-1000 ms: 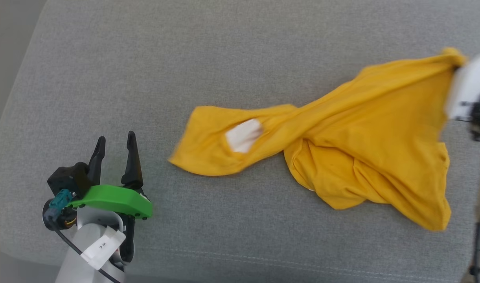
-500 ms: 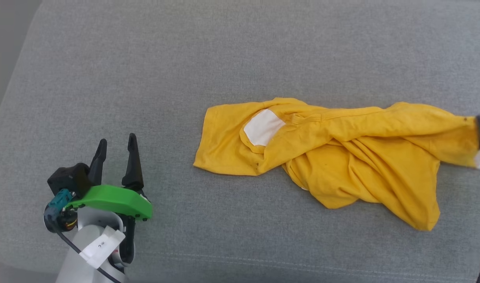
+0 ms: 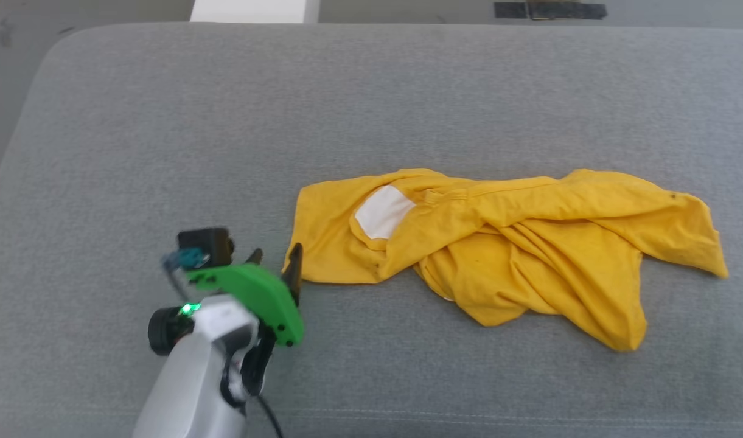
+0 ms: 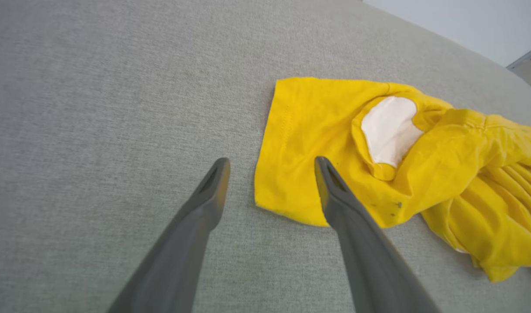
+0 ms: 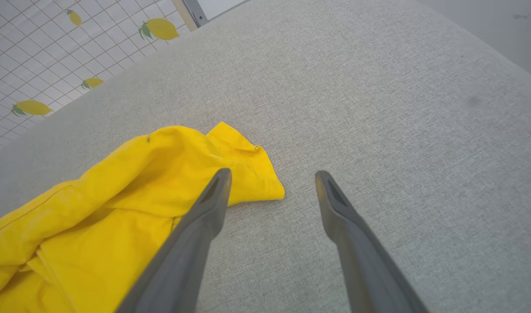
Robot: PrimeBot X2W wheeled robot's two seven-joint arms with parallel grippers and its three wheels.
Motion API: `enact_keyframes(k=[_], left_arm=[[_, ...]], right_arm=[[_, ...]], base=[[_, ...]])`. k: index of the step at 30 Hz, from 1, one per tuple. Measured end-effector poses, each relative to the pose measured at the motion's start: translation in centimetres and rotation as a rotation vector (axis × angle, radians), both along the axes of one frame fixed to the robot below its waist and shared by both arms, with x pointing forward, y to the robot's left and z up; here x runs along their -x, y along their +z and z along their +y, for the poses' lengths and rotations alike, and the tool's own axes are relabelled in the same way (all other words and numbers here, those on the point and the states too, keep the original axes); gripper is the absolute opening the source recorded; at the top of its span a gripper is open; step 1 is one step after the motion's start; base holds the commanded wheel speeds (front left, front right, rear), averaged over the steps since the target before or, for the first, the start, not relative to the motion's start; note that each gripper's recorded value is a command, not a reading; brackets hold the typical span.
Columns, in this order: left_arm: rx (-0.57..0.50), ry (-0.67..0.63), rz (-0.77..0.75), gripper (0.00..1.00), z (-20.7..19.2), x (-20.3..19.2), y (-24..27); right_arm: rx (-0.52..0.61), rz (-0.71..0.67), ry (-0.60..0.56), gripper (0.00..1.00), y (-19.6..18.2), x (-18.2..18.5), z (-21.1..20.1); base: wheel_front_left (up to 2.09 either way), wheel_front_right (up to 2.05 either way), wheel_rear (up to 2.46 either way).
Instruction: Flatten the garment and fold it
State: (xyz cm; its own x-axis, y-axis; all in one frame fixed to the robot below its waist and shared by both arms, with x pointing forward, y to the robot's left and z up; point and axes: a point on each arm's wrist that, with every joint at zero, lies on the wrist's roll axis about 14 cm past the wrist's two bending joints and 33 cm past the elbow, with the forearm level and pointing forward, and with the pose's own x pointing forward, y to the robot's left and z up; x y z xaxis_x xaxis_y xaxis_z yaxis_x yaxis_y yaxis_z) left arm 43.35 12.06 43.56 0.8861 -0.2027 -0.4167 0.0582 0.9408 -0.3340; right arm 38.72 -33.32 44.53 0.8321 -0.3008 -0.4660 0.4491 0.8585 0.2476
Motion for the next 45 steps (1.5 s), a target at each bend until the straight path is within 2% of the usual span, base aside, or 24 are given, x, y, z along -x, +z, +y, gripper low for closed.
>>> enact_keyframes(k=[6,13,14,15,17,20,23,25,29,33,45], left_arm=[[-0.153,-0.11,0.247,1.0,-1.0,0.0,-3.1],[-0.184,-0.203,0.37,1.0,-2.7,0.9,-6.0],[-0.174,-0.208,0.374,0.79,-2.9,0.9,-6.1],[-0.174,-0.215,0.374,0.0,-3.0,0.8,-6.2],[-0.142,-0.21,0.361,0.0,-3.2,0.5,-6.1],[-0.037,-0.169,0.309,0.0,-3.8,-0.2,-5.1],[0.057,-0.103,0.23,0.0,-3.5,-0.6,-3.7],[0.082,-0.075,0.177,0.0,-3.0,-0.9,-2.6],[0.102,-0.07,0.116,0.0,-2.9,-1.1,-1.1],[0.112,-0.072,0.104,0.0,-3.0,-0.9,-0.8],[0.094,-0.08,0.175,0.0,-2.6,-0.6,-3.3]], right_arm=[[-0.004,-0.003,-0.027,1.0,0.0,1.2,-0.8],[-0.002,0.019,-0.092,1.0,-1.0,3.1,-2.6],[-0.001,0.024,-0.099,1.0,-1.2,3.3,-2.8],[0.001,0.026,-0.104,1.0,-1.3,3.4,-2.9],[0.002,0.035,-0.108,1.0,-1.5,3.6,-3.0],[0.023,0.059,-0.102,1.0,-1.7,3.7,-3.1],[0.076,0.096,-0.072,1.0,-1.2,3.2,-3.0],[0.117,0.124,-0.041,1.0,-0.7,2.1,-2.6],[0.171,0.172,0.026,1.0,0.0,-0.7,-1.6],[0.2,0.243,0.092,1.0,-0.7,-2.9,-0.7],[0.228,0.493,0.176,1.0,-7.0,-5.0,0.6]], base=[[0.0,0.0,0.0],[0.0,0.0,0.0],[0.0,0.0,0.0],[0.0,0.0,0.0],[0.0,0.0,0.0],[0.0,0.0,0.0],[0.0,0.0,0.0],[0.0,0.0,0.0],[0.0,0.0,0.0],[0.0,0.0,0.0],[0.0,0.0,0.0]])
